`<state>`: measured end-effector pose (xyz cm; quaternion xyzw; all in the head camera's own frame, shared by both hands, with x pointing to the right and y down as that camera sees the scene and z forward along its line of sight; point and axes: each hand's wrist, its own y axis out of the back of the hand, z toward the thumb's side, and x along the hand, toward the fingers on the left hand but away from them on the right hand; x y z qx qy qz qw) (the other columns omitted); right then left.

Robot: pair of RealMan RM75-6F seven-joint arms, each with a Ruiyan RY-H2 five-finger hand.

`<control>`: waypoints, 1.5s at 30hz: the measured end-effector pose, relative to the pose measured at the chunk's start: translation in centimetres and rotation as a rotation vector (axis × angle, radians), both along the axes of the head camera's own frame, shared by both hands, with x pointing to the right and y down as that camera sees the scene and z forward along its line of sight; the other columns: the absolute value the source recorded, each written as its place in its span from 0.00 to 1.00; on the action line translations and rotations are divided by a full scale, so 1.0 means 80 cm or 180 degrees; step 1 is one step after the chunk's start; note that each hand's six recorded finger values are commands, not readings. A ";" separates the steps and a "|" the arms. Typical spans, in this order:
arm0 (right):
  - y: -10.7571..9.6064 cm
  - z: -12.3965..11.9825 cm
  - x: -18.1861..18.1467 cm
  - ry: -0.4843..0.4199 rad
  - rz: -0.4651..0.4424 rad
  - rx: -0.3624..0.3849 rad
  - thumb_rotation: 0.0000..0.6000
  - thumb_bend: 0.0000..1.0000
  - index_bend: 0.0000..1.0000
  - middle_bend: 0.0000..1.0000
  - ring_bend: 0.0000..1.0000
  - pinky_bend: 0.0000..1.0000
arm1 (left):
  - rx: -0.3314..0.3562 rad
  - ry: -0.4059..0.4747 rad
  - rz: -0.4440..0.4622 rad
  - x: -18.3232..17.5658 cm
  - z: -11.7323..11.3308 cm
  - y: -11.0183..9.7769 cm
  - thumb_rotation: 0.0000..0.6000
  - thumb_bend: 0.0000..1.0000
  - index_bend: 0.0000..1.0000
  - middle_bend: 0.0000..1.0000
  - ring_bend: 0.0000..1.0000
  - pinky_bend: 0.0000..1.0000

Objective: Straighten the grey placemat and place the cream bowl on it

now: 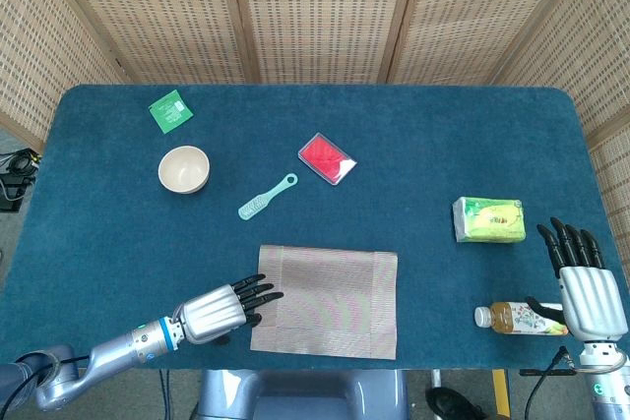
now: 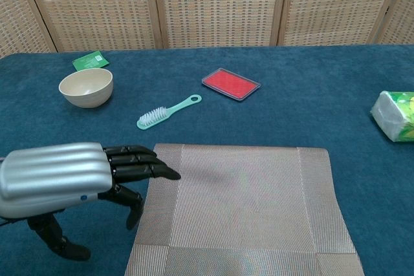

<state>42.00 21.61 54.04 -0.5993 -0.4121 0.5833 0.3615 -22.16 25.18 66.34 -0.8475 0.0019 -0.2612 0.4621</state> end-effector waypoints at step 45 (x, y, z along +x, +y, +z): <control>-0.003 -0.001 0.007 -0.0045 0.0052 -0.0021 1.00 0.00 0.00 0.00 0.00 0.00 | -0.0019 0.0028 0.0244 0.061 0.030 0.038 1.00 0.12 0.43 0.00 0.00 0.00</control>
